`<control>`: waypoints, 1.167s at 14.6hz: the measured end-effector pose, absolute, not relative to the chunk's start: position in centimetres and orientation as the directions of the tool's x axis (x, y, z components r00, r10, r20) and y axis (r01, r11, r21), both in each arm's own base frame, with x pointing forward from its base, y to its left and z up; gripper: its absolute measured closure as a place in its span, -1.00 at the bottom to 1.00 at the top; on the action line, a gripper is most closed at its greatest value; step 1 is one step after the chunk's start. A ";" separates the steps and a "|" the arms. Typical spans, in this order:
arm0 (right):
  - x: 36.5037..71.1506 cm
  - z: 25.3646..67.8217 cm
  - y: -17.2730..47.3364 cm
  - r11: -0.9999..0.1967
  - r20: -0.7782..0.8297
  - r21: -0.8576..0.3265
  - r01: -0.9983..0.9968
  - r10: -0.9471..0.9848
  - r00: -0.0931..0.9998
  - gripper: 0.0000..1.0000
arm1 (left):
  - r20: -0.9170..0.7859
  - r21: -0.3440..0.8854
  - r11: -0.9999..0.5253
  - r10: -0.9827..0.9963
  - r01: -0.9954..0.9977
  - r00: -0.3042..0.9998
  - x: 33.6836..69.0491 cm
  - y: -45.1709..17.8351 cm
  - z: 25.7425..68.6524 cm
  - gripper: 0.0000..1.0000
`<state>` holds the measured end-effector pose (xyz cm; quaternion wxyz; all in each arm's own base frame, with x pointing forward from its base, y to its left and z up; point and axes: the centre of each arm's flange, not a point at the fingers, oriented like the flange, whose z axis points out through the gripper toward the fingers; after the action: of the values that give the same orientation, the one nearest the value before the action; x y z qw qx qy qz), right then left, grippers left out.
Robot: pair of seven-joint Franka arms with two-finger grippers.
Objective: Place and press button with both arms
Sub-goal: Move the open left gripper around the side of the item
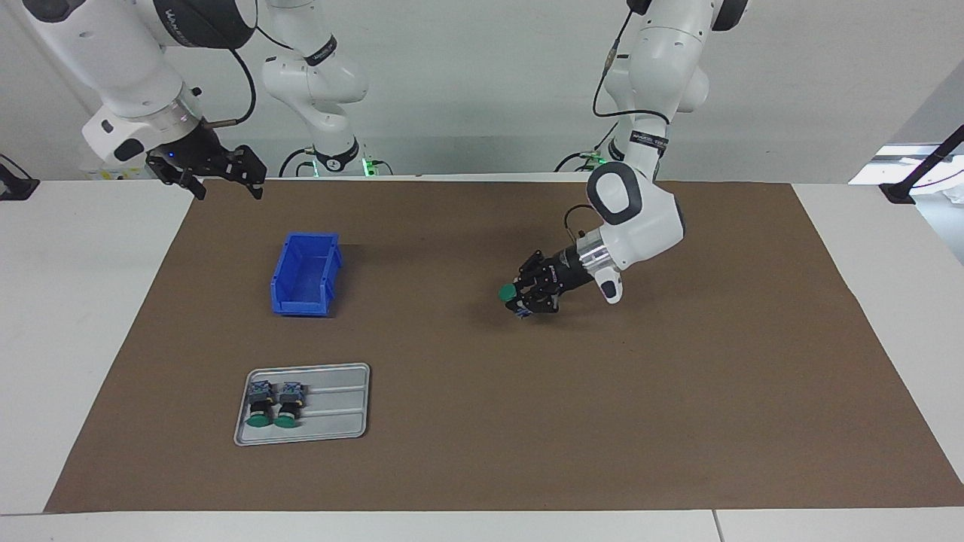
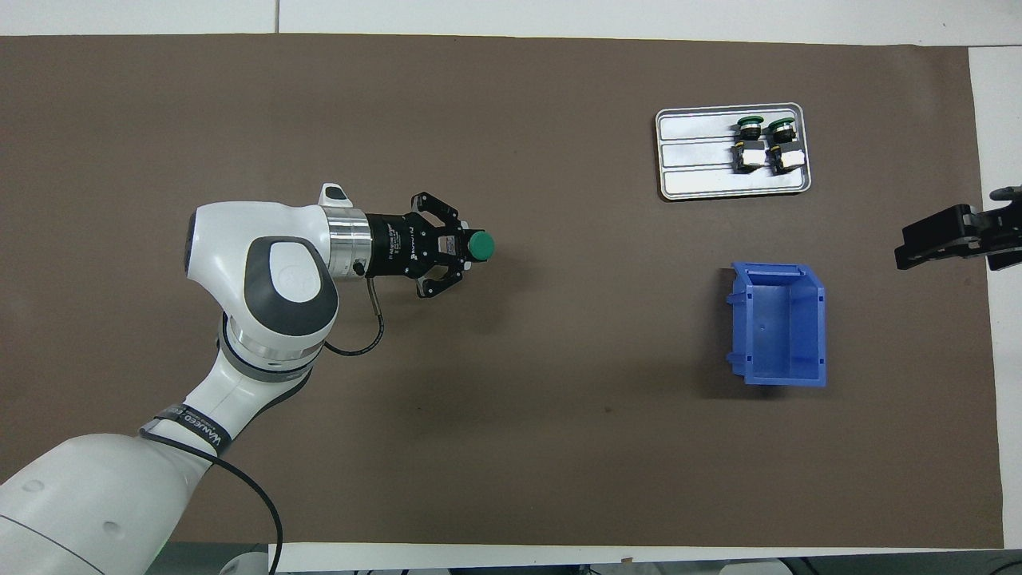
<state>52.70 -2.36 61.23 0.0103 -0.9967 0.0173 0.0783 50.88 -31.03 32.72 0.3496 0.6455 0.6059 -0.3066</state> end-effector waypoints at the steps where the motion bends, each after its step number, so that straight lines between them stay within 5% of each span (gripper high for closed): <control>1: 52.7 61.2 -2.4 -0.999 -0.157 -0.018 -0.036 -0.033 0.987 -0.98 | -0.831 0.085 -0.017 0.551 0.996 0.081 50.7 -30.7 32.5 0.34; 8: 52.7 61.2 -2.3 -0.999 -0.158 -0.018 -0.035 -0.032 0.987 -0.98 | -0.916 0.151 -0.019 0.373 0.988 0.147 48.0 -28.0 29.5 0.34; 17: 52.7 61.1 -2.3 -0.999 -0.160 -0.018 -0.035 -0.031 0.987 -0.98 | -0.961 0.009 0.093 0.275 0.996 -0.017 46.3 -24.8 26.1 0.34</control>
<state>52.66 -2.28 61.15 0.0104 -0.9966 0.0165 0.0799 46.30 -24.83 26.06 0.4473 0.5398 0.5887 -0.4025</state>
